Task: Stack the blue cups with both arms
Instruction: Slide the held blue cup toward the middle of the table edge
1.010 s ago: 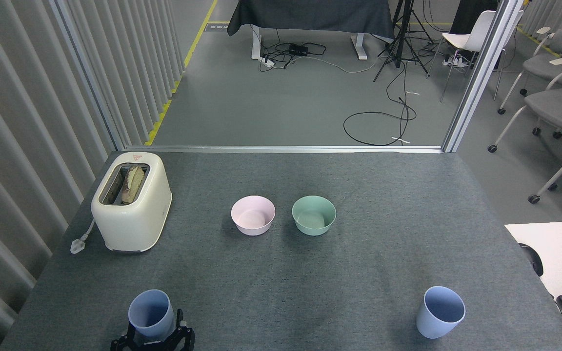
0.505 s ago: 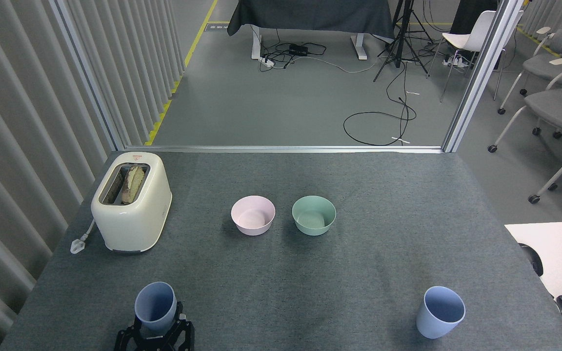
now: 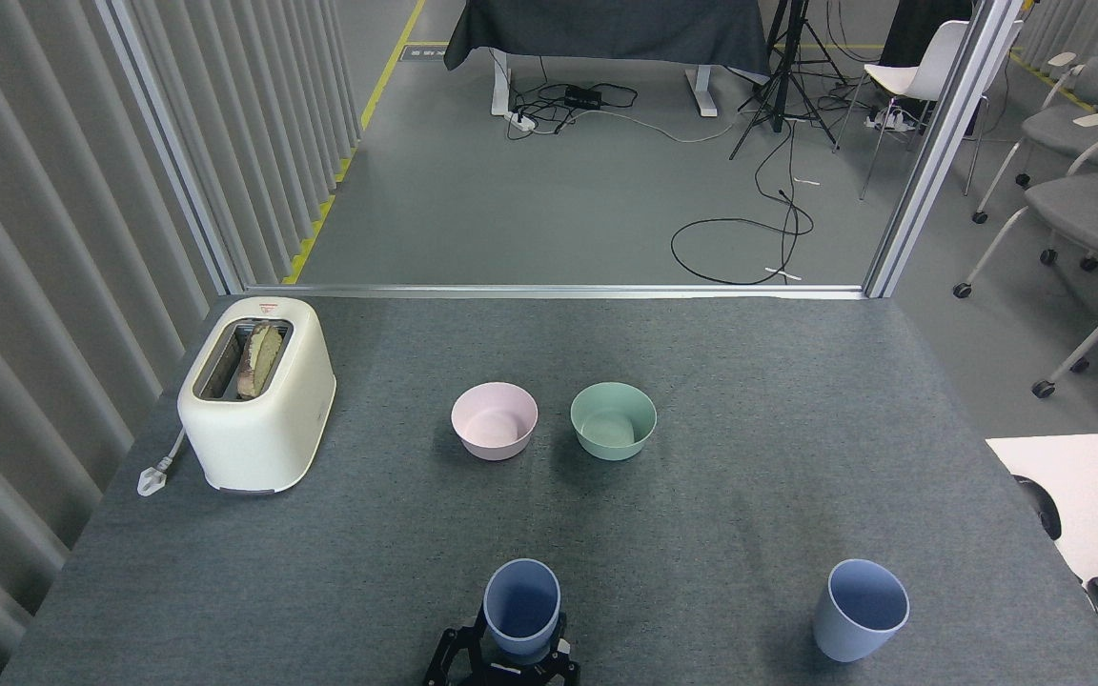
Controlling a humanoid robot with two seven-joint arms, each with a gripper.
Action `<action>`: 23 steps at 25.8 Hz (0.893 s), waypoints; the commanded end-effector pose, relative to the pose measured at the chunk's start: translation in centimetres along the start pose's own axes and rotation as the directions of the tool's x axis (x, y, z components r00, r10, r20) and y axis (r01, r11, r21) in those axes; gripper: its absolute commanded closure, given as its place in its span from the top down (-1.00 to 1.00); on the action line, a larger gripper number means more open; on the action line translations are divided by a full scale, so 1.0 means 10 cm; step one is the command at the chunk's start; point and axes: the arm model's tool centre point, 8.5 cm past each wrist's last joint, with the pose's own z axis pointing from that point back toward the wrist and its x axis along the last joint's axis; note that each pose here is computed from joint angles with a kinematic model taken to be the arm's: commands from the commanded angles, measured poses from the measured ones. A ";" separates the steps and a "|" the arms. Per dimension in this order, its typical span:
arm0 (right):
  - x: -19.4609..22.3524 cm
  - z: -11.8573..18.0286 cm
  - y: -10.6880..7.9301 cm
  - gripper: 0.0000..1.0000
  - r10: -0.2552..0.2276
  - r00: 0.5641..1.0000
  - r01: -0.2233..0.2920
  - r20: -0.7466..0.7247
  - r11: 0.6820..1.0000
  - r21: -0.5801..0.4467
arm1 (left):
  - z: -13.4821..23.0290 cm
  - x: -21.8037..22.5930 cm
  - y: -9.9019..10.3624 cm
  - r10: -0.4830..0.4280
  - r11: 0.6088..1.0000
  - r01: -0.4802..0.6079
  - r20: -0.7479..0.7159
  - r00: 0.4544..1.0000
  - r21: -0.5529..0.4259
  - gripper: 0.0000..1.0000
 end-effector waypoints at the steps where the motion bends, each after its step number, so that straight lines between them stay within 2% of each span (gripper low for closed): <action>1: 0.00 0.00 0.00 1.00 0.000 1.000 0.000 0.001 1.000 0.001 | -0.03 0.17 -0.05 -0.024 1.000 0.025 0.045 0.999 -0.012 0.02; 8: 0.01 0.00 0.00 1.00 -0.001 1.000 0.001 0.004 1.000 0.001 | -0.16 0.12 -0.07 -0.048 0.999 0.049 0.050 0.998 -0.014 0.02; 11: 0.01 0.00 0.00 1.00 -0.001 1.000 0.001 0.004 1.000 0.001 | -0.17 0.12 -0.08 -0.049 0.999 0.049 0.051 0.997 -0.016 0.12; 12: 0.01 0.00 0.00 1.00 -0.001 1.000 0.001 0.004 1.000 0.001 | -0.17 0.12 -0.08 -0.050 0.999 0.051 0.051 0.997 -0.017 0.23; 15: 0.01 0.00 0.00 1.00 -0.001 1.000 0.001 0.004 1.000 0.001 | -0.17 0.11 -0.08 -0.046 0.999 0.047 0.047 0.998 -0.018 0.82; 16: 0.01 0.00 0.00 1.00 -0.001 1.000 0.001 0.004 1.000 0.001 | -0.17 0.11 -0.08 -0.041 0.999 0.042 0.044 0.998 -0.018 0.95; 23: 0.01 0.00 0.00 1.00 -0.001 1.000 0.001 0.002 1.000 0.001 | -0.16 0.11 -0.08 -0.033 0.999 0.034 0.046 0.998 -0.019 1.00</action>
